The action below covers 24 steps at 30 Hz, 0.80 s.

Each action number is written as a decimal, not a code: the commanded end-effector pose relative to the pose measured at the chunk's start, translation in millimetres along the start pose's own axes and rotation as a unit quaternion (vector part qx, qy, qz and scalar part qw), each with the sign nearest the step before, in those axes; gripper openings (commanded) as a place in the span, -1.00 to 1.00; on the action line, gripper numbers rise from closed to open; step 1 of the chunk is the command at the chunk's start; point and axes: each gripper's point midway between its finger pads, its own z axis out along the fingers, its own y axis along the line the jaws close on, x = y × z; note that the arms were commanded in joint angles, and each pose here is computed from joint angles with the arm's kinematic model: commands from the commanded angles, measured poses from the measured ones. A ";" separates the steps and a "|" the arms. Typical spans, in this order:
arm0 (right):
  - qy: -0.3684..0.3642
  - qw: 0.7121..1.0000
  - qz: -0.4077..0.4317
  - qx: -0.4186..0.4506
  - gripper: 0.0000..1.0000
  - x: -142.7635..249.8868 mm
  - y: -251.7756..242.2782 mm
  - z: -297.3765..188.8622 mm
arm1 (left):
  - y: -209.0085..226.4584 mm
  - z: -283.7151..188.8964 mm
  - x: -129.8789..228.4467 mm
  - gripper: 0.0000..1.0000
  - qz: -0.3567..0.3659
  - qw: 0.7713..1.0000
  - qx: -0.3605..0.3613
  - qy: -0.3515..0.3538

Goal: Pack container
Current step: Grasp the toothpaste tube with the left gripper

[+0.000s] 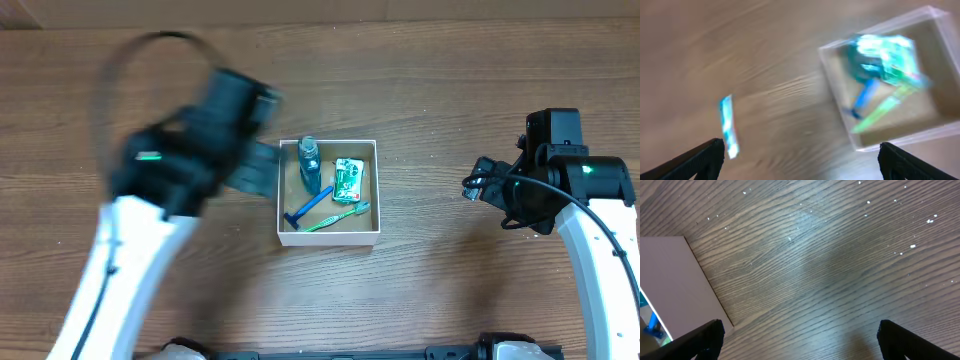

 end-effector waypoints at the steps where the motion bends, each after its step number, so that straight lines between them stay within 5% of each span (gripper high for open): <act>1: -0.009 1.000 -0.001 -0.004 1.00 -2.1 -0.3 -3.4 | 85.2 10.3 20.9 1.00 -0.162 0.985 -0.051 0.034; 10: -0.009 1.000 -0.001 -0.004 1.00 -2.1 -0.3 -3.4 | 183.6 137.1 134.8 1.00 -0.371 0.912 -0.041 0.170; 17: -0.008 1.000 -0.001 -0.004 1.00 -1.9 -0.4 -3.4 | 180.3 222.0 177.7 1.00 -0.381 0.885 -0.007 0.266; 24: -0.010 1.000 -0.001 -0.004 1.00 -2.6 -0.1 -3.4 | 171.3 257.0 199.0 1.00 -0.380 0.872 0.007 0.307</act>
